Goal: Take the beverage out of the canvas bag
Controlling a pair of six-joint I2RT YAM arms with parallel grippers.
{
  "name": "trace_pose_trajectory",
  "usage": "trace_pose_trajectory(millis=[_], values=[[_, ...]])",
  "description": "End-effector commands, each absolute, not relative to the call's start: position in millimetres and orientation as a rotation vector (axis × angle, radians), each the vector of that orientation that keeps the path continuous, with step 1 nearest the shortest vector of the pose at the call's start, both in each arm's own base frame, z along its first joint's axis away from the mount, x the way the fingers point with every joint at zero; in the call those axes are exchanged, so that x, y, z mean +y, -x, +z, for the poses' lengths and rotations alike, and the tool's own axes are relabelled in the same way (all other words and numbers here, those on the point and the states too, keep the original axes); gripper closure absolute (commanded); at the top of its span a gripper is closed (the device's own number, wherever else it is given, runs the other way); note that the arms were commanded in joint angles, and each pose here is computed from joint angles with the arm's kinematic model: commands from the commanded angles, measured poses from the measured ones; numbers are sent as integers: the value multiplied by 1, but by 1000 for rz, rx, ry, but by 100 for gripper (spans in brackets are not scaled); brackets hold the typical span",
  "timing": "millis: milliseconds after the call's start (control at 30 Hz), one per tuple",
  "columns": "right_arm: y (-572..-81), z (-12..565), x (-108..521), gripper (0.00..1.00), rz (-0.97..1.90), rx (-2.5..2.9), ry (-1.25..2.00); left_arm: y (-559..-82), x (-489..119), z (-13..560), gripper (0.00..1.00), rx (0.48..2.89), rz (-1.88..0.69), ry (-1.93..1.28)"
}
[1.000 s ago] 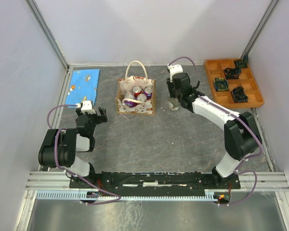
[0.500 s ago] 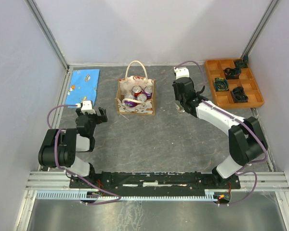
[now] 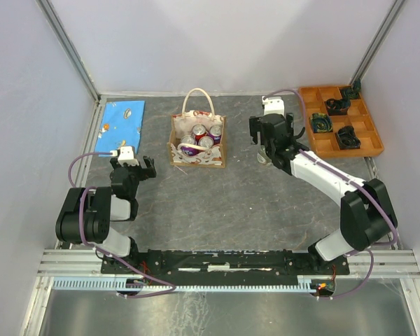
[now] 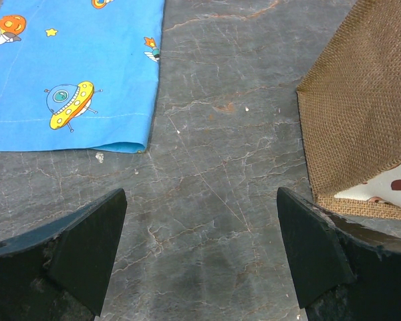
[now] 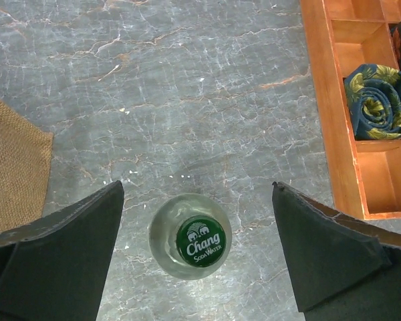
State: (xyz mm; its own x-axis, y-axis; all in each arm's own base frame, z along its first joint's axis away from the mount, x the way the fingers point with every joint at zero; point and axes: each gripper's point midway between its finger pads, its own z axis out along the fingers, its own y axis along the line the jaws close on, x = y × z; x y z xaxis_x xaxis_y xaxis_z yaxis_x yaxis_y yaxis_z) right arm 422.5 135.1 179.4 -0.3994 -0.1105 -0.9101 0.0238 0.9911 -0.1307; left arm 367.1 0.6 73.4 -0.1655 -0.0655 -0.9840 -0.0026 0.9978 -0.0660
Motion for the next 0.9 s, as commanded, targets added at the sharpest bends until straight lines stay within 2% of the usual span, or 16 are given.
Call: trace_pose_trajectory(millis=[0,233,333,433,600,767,867], values=[[-426,213,129,1,-137,1880,-17,-376,2,92,1,1674,-19,14],[-433,298,139,4,-68,1748,15,-376,2,91,1,1675,-20,13],[-437,328,161,12,24,1734,97,-377,2,92,1,1673,-20,13],[-443,343,196,24,157,1765,210,-376,2,92,1,1674,-21,12],[-456,330,245,38,315,1850,316,-376,2,92,1,1674,-20,13],[-460,292,289,45,384,1948,403,-376,2,92,1,1675,-20,13],[-454,275,315,46,414,1975,472,-376,2,91,1,1675,-20,13]])
